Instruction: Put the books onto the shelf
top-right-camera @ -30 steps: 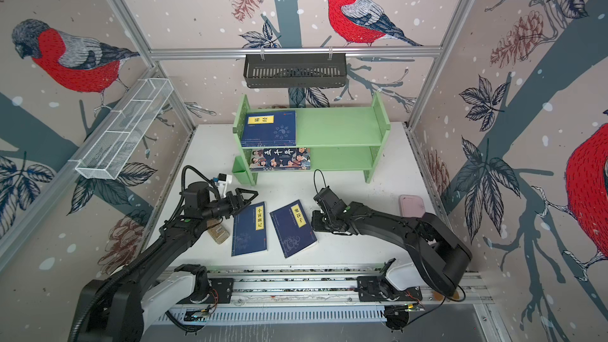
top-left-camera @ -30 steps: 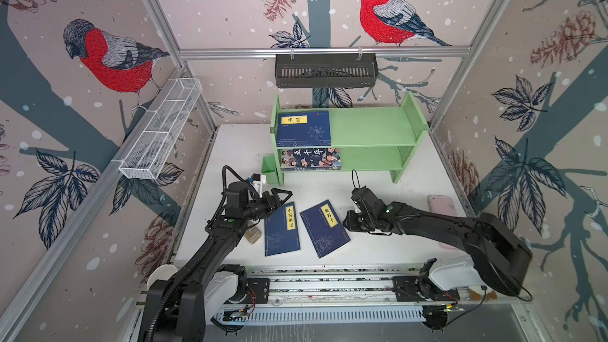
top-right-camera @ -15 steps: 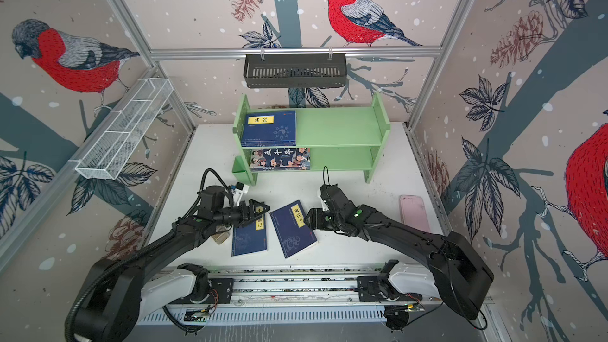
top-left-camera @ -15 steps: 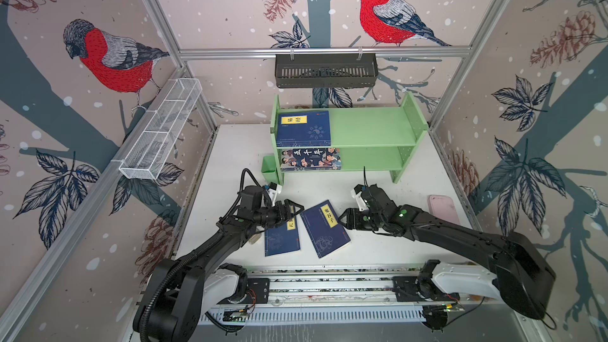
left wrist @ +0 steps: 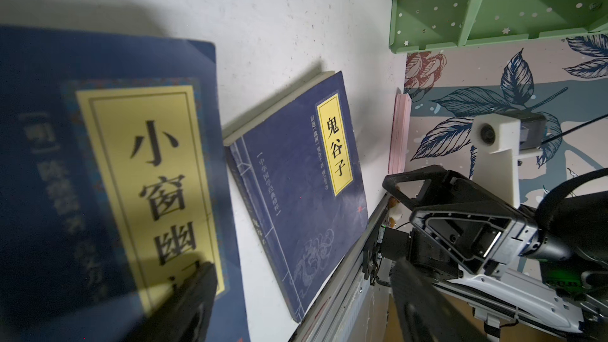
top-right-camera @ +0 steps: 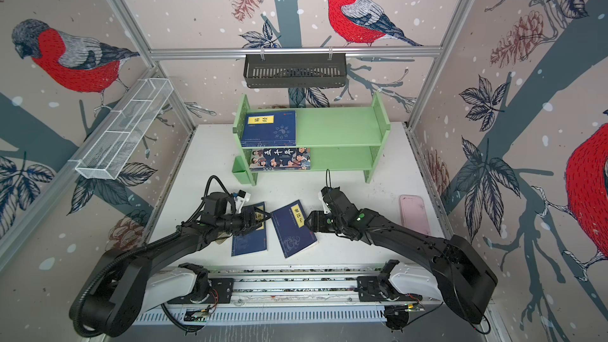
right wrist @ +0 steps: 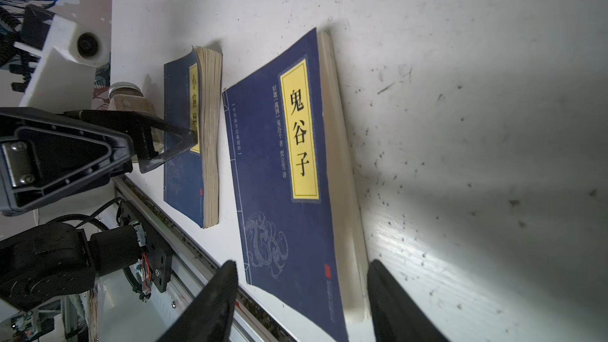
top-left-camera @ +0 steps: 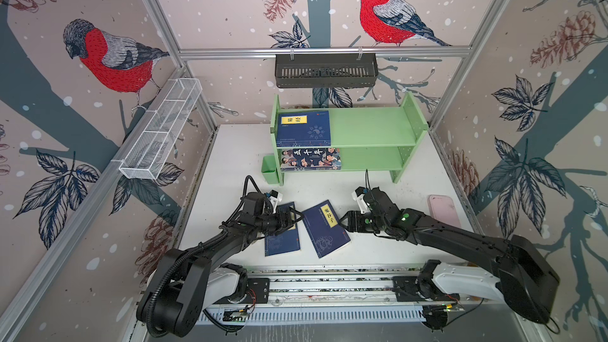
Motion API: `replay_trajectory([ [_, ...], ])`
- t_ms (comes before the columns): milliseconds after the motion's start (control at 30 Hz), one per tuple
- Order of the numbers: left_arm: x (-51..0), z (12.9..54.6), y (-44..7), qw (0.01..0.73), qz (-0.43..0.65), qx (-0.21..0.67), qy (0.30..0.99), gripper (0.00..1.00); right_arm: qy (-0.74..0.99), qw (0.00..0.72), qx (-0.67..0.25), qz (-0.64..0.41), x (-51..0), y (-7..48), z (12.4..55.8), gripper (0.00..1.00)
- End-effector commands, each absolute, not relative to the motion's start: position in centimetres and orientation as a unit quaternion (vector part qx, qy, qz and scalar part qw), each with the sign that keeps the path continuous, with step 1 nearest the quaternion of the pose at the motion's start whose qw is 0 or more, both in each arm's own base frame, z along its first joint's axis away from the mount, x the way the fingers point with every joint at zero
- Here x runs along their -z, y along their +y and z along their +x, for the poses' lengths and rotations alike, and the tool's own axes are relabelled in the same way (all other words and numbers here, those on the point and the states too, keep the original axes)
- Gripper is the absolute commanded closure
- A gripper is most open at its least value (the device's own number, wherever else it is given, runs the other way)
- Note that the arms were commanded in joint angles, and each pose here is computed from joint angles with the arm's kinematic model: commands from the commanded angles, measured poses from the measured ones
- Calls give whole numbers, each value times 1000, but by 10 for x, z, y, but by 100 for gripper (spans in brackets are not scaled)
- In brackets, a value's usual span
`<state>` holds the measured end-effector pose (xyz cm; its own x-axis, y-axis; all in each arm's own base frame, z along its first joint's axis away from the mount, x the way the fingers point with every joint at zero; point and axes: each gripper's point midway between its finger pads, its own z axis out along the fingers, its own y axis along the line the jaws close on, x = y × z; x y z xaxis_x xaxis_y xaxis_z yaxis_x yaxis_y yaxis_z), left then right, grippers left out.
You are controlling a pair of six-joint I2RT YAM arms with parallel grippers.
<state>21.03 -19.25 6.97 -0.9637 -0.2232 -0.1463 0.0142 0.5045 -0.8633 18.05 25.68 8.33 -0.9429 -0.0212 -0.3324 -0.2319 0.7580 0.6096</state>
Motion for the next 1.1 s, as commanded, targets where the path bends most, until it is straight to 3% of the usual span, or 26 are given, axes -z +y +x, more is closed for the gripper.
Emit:
replay_trajectory([
  [0, -72, 211, -196, 132, -47, 499, 855, 15, 920, 165, -351, -56, -86, 257, 183, 36],
  [1067, -56, 182, -229, 76, 22, 479, 874, 16, 941, 156, -290, -73, -62, 268, 193, 35],
])
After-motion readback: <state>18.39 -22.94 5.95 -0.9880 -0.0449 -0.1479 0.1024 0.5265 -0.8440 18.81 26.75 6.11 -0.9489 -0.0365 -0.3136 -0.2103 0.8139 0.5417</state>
